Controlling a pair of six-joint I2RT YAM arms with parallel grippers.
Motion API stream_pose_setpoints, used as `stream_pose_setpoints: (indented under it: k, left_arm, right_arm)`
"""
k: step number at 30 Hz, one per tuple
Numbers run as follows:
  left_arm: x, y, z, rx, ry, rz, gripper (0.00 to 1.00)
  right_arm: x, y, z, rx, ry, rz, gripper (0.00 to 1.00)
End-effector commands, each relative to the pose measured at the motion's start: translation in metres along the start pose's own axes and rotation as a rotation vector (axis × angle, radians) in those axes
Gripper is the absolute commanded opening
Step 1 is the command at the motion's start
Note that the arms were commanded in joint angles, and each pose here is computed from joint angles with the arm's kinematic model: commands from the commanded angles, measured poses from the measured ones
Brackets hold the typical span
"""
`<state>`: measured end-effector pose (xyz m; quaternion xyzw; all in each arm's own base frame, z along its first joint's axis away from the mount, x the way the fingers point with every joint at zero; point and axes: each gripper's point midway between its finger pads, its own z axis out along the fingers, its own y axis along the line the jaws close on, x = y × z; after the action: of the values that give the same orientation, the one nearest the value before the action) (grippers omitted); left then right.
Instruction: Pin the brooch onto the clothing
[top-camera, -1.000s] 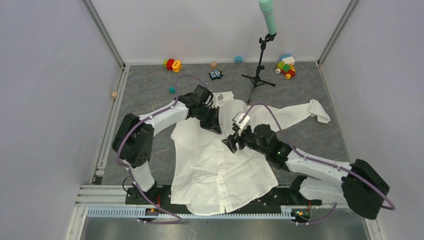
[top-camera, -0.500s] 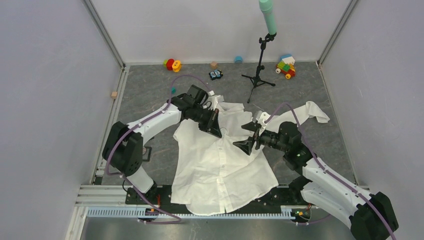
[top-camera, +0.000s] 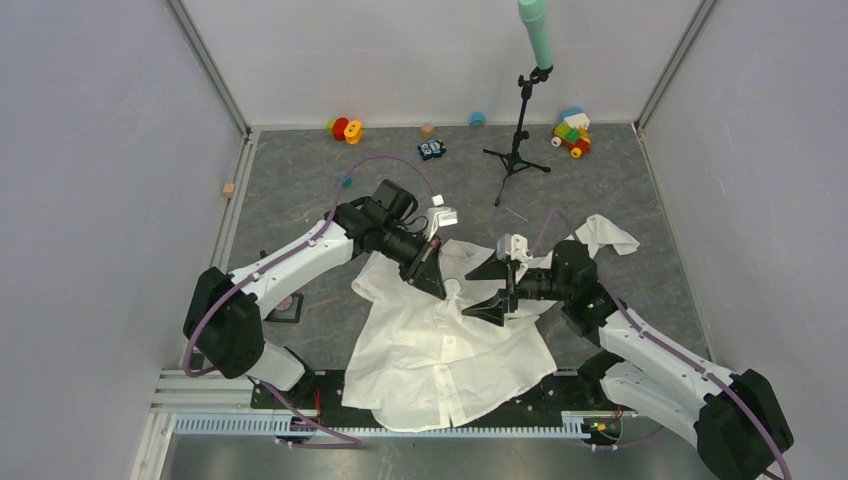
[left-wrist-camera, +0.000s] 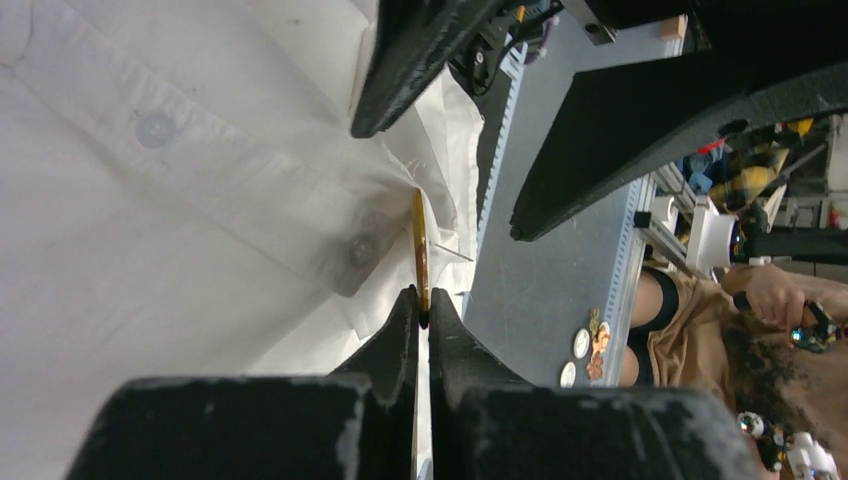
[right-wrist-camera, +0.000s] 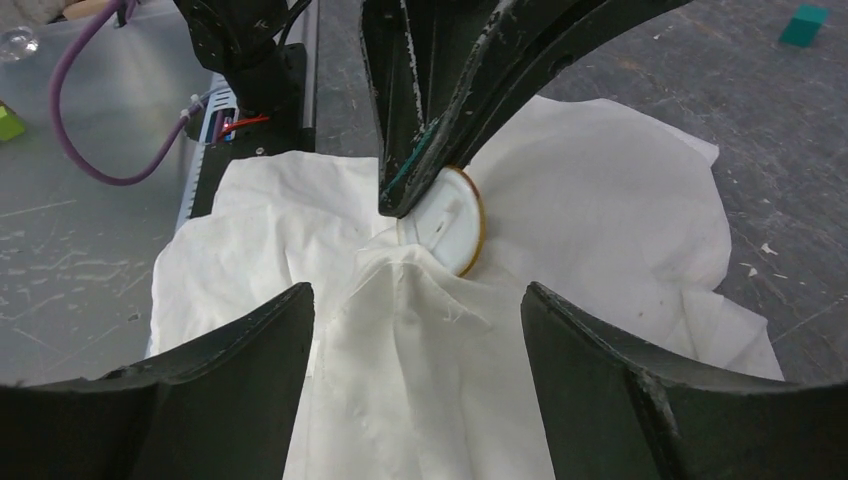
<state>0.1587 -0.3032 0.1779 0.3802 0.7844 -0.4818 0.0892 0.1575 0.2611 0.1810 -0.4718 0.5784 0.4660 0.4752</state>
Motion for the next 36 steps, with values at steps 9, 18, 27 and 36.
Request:
stream_pose_setpoints:
  k: [9, 18, 27, 36]
  left_arm:
    - [0.010, -0.028, -0.001, 0.120, 0.031, 0.109, 0.02]
    - [0.012, -0.033, 0.000, 0.136, 0.036, 0.121, 0.02]
    - [0.013, -0.037, 0.001, 0.145, 0.040, 0.128, 0.02]
    - [0.018, -0.042, 0.002, 0.163, 0.055, 0.146, 0.02]
  right_arm:
    - [-0.026, 0.013, 0.010, -0.121, -0.106, 0.045, 0.58]
    - [-0.010, 0.014, 0.017, -0.117, -0.074, 0.086, 0.51]
    - [-0.008, 0.015, 0.026, -0.116, -0.080, 0.119, 0.37]
    - [0.000, 0.014, 0.031, -0.132, -0.061, 0.187, 0.15]
